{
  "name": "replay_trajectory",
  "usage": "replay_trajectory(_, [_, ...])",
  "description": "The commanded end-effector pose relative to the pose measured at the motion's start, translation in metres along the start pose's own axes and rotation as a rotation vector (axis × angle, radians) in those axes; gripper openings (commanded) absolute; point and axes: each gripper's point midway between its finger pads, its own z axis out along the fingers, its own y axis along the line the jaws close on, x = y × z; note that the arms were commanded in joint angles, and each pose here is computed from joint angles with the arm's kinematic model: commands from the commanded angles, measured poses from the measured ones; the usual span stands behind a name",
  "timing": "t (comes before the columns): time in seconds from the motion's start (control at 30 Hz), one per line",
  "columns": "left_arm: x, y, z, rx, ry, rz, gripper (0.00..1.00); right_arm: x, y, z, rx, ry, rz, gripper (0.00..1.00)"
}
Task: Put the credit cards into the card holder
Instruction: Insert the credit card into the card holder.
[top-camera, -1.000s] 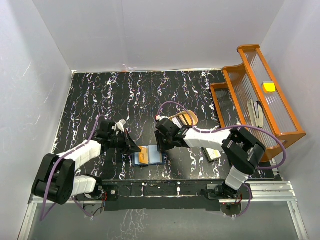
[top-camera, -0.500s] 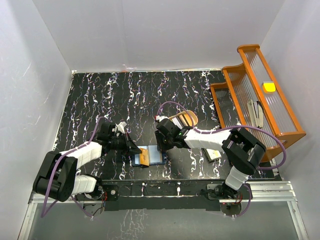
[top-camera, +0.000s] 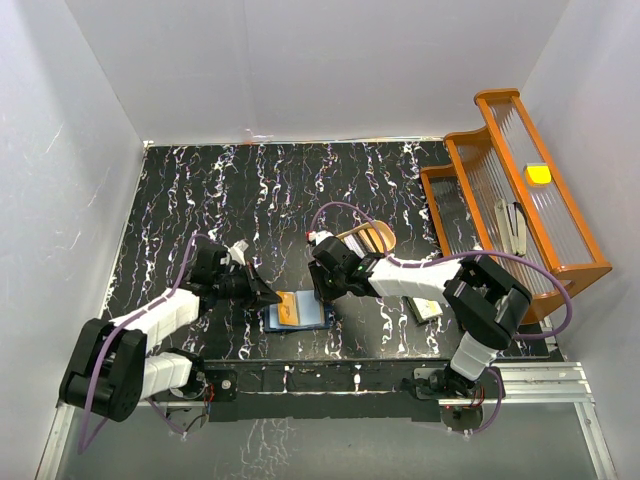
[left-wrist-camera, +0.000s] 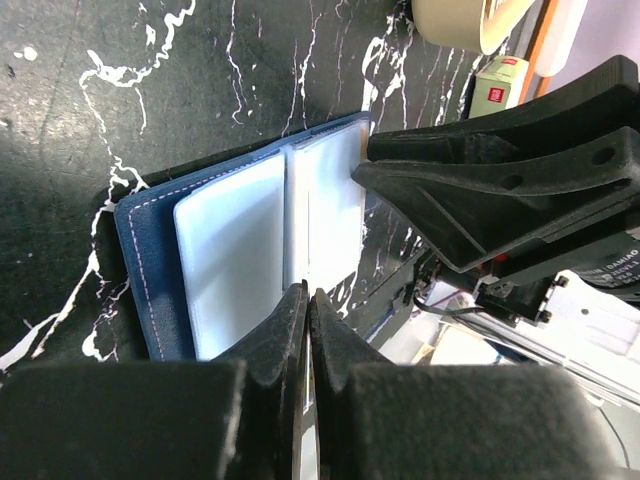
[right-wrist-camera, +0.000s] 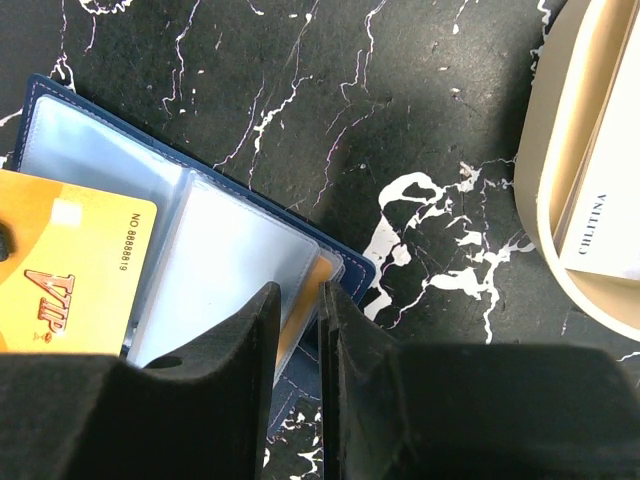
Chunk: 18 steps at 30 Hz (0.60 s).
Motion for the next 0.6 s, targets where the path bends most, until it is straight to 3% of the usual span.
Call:
replay_trajectory(0.0, [0.0028, -0.0092, 0.0019, 0.106, 0.02, -0.02, 0.0, 0.0077, -0.0153, 0.0041, 0.053, 0.006, -0.039, 0.19])
replay_trajectory(0.57, [0.0033, -0.0006, 0.0107, 0.138, 0.055, -0.009, 0.0, 0.0107, -0.0165, 0.0001, 0.051, 0.003, -0.034, 0.19])
